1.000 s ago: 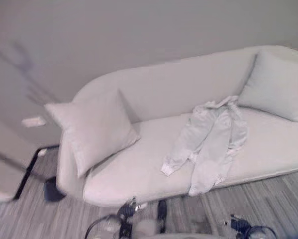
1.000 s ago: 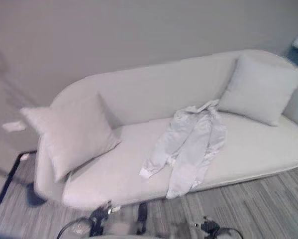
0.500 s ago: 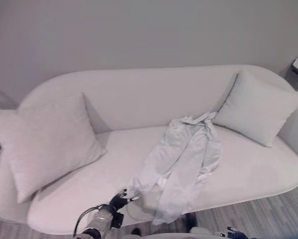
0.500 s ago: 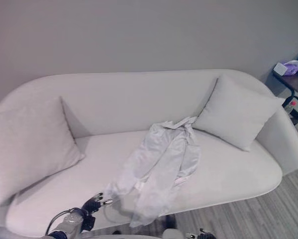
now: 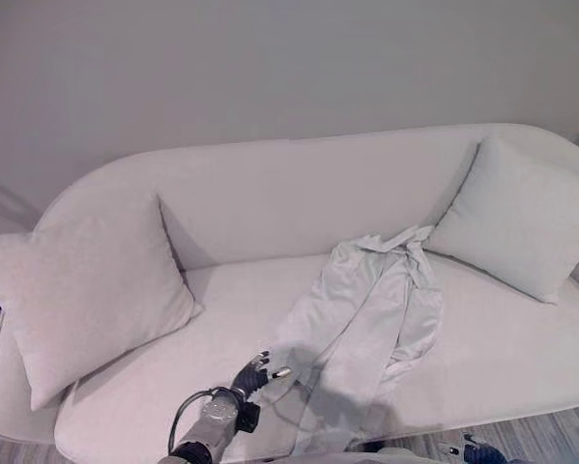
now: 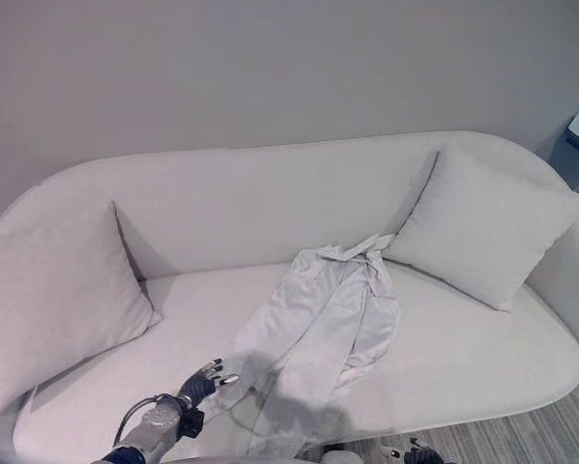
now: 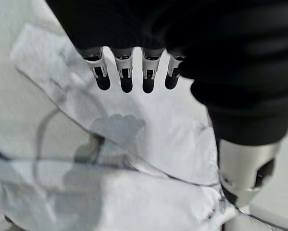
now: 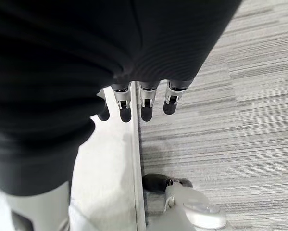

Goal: Hang the clothes on the sofa on the clothes rack.

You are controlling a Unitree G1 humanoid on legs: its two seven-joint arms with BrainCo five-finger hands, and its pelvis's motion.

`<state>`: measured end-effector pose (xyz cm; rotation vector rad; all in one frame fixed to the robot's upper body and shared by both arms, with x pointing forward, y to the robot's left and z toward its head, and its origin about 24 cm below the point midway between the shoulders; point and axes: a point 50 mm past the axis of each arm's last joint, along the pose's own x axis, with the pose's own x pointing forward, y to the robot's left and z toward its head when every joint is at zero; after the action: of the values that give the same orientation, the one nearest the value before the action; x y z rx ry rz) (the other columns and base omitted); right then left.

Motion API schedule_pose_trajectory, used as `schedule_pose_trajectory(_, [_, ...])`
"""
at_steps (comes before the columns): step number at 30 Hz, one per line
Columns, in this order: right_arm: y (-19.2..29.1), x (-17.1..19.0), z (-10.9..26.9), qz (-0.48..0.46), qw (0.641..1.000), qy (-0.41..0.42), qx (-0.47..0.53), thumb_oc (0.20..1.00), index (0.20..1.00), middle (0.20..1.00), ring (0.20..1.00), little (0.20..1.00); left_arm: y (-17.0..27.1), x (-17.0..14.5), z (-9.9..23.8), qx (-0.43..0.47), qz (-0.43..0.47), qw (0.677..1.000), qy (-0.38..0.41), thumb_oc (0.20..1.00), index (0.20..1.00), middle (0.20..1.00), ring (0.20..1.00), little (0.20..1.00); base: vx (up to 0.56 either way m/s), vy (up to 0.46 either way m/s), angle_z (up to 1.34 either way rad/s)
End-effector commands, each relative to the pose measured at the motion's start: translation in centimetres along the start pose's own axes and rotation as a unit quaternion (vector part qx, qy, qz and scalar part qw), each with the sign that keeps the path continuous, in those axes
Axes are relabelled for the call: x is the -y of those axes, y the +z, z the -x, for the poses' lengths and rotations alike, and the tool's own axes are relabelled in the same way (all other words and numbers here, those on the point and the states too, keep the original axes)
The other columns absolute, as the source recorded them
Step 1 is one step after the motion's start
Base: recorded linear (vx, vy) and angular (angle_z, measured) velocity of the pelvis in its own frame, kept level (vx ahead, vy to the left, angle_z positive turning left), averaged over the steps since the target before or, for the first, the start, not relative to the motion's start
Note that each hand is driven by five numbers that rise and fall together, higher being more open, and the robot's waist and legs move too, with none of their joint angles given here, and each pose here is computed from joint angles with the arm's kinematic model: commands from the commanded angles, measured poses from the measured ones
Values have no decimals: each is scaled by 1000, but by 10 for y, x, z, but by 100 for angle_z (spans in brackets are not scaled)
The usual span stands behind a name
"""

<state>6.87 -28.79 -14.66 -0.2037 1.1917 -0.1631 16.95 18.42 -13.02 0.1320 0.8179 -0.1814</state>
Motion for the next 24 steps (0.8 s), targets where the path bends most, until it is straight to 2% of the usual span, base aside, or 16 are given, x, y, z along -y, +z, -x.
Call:
schedule_pose_trajectory(1, [9, 6, 1, -23, 999, -10, 32, 1000, 1000, 1000, 1000, 1000, 48, -12, -2, 102, -17, 995, 7, 1000, 1000, 1000, 1000, 1000, 55, -130, 1])
schedule_pose_trajectory(5, [25, 16, 2, -31, 997, -18, 71, 1000, 1000, 1000, 1000, 1000, 75, -14, 5, 162, -34, 986, -7, 1000, 1000, 1000, 1000, 1000, -24, -90, 3])
schedule_pose_trajectory(7, [56, 35, 6, -35, 990, -40, 127, 1000, 1000, 1000, 1000, 1000, 113, -13, 11, 226, -66, 972, -19, 1000, 1000, 1000, 1000, 1000, -206, -33, 10])
schedule_pose_trajectory(10, [73, 44, 9, -51, 984, -53, 161, 1000, 1000, 1000, 1000, 1000, 138, -10, 13, 263, -86, 961, -20, 1000, 1000, 1000, 1000, 1000, 14, 116, 2])
schedule_pose_trajectory(16, [119, 50, 21, -23, 966, -69, 249, 1000, 1000, 1000, 1000, 1000, 194, 7, 15, 341, -117, 932, -32, 1000, 1000, 1000, 1000, 1000, -1, 199, -40])
schedule_pose_trajectory(18, [148, 53, 30, -15, 952, -70, 298, 1000, 1000, 1000, 1000, 1000, 217, 8, 18, 367, -151, 918, -24, 1000, 1000, 1000, 1000, 1000, -40, 175, -65])
schedule_pose_trajectory(20, [148, 53, 30, -15, 952, -70, 298, 1000, 1000, 1000, 1000, 1000, 217, 8, 18, 367, -151, 918, -24, 1000, 1000, 1000, 1000, 1000, -26, 42, -81])
schedule_pose_trajectory(21, [165, 53, 35, -17, 943, -70, 326, 1000, 1000, 1000, 1000, 1000, 231, 3, 19, 373, -193, 908, -3, 1000, 1000, 1000, 1000, 1000, -35, 66, -36])
schedule_pose_trajectory(24, [193, 57, 46, -18, 925, -77, 373, 1000, 1000, 1000, 1000, 1000, 253, -11, 20, 375, -247, 893, 39, 1000, 1000, 1000, 1000, 1000, -13, 55, -4])
